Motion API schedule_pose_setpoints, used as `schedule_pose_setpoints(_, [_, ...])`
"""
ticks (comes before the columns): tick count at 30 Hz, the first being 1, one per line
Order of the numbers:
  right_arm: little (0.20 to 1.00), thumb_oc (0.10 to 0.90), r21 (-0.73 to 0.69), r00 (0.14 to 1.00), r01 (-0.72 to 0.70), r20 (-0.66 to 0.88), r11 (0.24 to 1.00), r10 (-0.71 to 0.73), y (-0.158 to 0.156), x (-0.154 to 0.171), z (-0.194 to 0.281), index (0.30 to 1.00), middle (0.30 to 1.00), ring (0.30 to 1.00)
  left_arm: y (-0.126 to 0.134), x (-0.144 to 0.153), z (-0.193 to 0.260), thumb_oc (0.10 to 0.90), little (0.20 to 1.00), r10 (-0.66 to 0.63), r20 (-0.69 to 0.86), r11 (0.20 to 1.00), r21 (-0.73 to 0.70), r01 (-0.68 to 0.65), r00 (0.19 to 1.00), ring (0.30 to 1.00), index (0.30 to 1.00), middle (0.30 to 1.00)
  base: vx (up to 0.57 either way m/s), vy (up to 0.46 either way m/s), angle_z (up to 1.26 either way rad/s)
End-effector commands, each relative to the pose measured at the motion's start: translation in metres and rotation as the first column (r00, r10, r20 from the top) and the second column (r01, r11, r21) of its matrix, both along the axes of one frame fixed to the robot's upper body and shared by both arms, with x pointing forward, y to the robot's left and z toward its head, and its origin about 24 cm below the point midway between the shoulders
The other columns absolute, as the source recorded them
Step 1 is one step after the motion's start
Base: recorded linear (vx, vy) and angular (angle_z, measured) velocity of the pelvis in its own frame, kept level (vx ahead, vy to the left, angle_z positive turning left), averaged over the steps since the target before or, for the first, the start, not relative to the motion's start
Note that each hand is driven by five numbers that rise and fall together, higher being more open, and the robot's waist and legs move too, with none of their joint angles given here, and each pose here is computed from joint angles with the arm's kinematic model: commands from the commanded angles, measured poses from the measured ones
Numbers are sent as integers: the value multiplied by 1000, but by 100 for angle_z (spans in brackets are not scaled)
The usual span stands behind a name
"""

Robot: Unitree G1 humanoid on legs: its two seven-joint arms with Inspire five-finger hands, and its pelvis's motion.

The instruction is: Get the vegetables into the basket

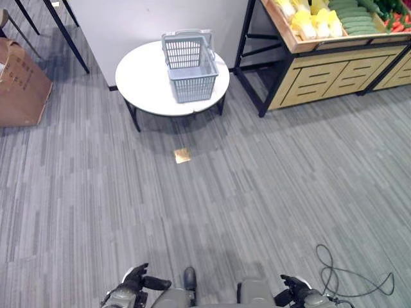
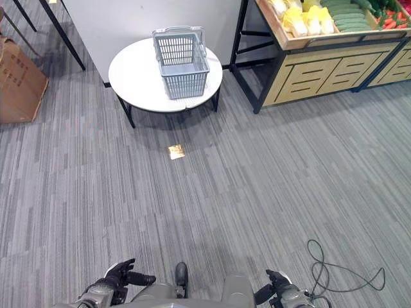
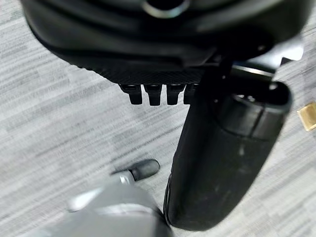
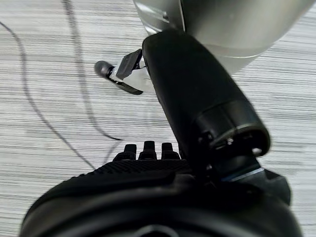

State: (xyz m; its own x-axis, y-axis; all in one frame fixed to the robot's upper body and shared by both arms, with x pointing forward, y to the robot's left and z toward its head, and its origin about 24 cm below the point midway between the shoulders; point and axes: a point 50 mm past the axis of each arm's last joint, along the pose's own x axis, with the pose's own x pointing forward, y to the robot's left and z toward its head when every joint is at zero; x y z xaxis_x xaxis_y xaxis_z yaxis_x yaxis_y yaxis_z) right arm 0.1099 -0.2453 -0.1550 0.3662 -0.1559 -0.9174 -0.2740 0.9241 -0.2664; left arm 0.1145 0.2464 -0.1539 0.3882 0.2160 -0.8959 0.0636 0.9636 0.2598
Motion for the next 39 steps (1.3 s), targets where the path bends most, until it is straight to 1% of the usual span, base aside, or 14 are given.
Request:
schedule_pose_setpoints(1, [1000, 900, 23, 1000, 3, 29, 1000, -3, 4, 8, 1, 1000, 1000, 1000, 14, -13, 1, 900, 1000, 64, -16, 998, 16, -63, 998, 1000, 1000, 1000, 321, -12, 18])
schedule_pose_setpoints(5, [1000, 900, 24, 1000, 17, 26, 1000, -18, 3, 5, 1, 1000, 1000, 1000, 12, -14, 0, 900, 1000, 61, -15, 998, 9, -61, 998, 1000, 1000, 1000, 338, -72, 63])
schedule_pose_setpoints(7, [1000, 900, 19, 1000, 18, 2, 1000, -18, 0, -3, 0, 1000, 1000, 1000, 10, -19, -2, 900, 1000, 65, -31, 998, 3, -65, 997, 1000, 1000, 1000, 383, -181, 103])
schedule_pose_setpoints(10, [1000, 900, 7, 1000, 10, -4, 1000, -10, -5, -4, 0, 1000, 1000, 1000, 11, -23, -3, 900, 1000, 76, -42, 997, 4, -76, 996, 1000, 1000, 1000, 172, -151, 54])
schedule_pose_setpoints(18, [1000, 900, -44, 998, 59, 13, 997, -58, -25, -6, 6, 1000, 1000, 1000, 4, -15, -3, 900, 1000, 85, -16, 996, -12, -85, 996, 1000, 1000, 1000, 274, -236, 4])
schedule_pose_setpoints(22, [1000, 900, -67, 997, 78, -3, 995, -79, -31, -12, 6, 1000, 1000, 1000, 1, -8, -2, 900, 1000, 53, 11, 999, -7, -53, 999, 1000, 1000, 1000, 223, -7, 14])
schedule_pose_setpoints(26, [1000, 900, -87, 997, 74, -7, 993, -75, -35, -14, 7, 1000, 1000, 1000, 2, -9, -1, 900, 1000, 49, 15, 999, 5, -50, 999, 1000, 1000, 1000, 312, 146, -31])
schedule_pose_setpoints(30, [1000, 900, -83, 997, 73, -26, 994, -75, -33, -20, 5, 1000, 1000, 1000, 4, -17, -3, 900, 1000, 60, -5, 998, 1, -60, 998, 1000, 1000, 1000, 298, 174, -48])
schedule_pose_setpoints(32, [1000, 900, -70, 996, 68, -57, 995, -72, -28, -29, 1, 1000, 1000, 1000, 4, -26, -5, 900, 1000, 61, -38, 998, 2, -61, 997, 1000, 1000, 1000, 311, 301, -52])
schedule_pose_setpoints(35, [1000, 900, -40, 997, 46, -65, 998, -49, -18, -28, -2, 1000, 1000, 1000, 9, -23, -3, 900, 1000, 34, -38, 999, 15, -33, 999, 1000, 1000, 1000, 301, 391, -51])
schedule_pose_setpoints(39, [1000, 900, -10, 999, 23, -41, 1000, -23, -7, -17, -2, 1000, 1000, 1000, 15, -19, 0, 900, 1000, 35, -24, 999, 24, -34, 999, 1000, 1000, 1000, 110, 204, -8])
